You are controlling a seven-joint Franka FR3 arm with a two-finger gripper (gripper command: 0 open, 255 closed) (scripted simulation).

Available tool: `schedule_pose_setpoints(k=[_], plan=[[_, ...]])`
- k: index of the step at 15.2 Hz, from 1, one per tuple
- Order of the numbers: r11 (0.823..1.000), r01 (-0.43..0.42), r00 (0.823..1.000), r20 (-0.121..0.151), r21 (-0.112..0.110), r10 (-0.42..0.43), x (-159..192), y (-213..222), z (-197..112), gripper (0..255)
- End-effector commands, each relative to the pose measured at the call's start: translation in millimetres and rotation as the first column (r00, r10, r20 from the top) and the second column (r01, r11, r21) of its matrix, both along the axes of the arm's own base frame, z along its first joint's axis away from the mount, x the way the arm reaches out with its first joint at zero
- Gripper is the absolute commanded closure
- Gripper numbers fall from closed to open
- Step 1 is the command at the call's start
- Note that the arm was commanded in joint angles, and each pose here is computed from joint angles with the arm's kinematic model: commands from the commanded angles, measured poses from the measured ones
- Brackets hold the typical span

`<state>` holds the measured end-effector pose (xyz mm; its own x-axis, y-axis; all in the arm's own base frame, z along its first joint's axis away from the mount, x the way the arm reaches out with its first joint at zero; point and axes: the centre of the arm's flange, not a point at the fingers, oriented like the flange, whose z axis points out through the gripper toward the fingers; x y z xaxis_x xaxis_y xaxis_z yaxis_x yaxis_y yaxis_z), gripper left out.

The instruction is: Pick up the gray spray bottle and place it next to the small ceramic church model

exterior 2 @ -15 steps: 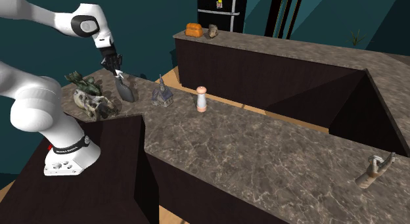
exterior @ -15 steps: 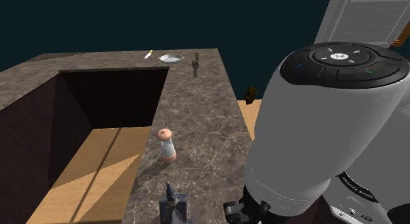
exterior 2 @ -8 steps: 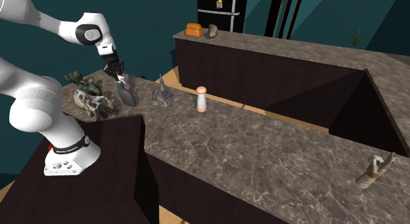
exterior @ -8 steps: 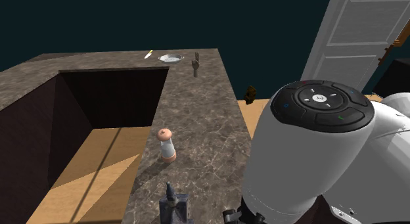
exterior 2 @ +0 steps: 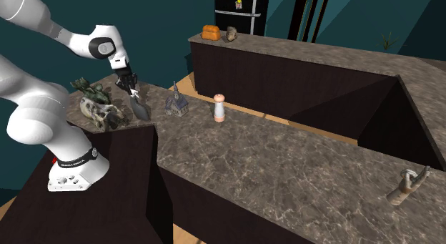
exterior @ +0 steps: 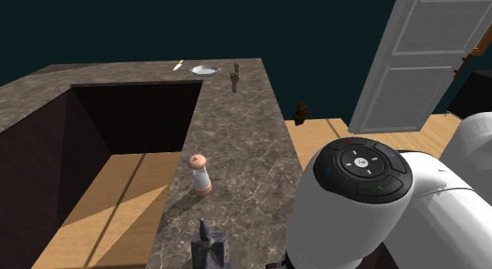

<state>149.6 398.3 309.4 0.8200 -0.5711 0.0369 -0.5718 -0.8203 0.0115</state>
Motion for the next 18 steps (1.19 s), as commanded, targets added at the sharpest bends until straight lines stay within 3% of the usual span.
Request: schedule_pose_setpoints(k=[1,10,11,16,18], plan=[[1.000,0.000,1.000,0.001,0.001,0.000,0,0,-10,255],[1.000,0.000,1.000,0.001,0.001,0.000,0,0,-17,255],[1.000,0.000,1.000,0.001,0.001,0.000,0,0,-17,0],[1.000,0.000,1.000,0.001,0.001,0.000,0,0,-17,0],[1.000,0.000,1.000,0.001,0.001,0.000,-1,1,9,0]])
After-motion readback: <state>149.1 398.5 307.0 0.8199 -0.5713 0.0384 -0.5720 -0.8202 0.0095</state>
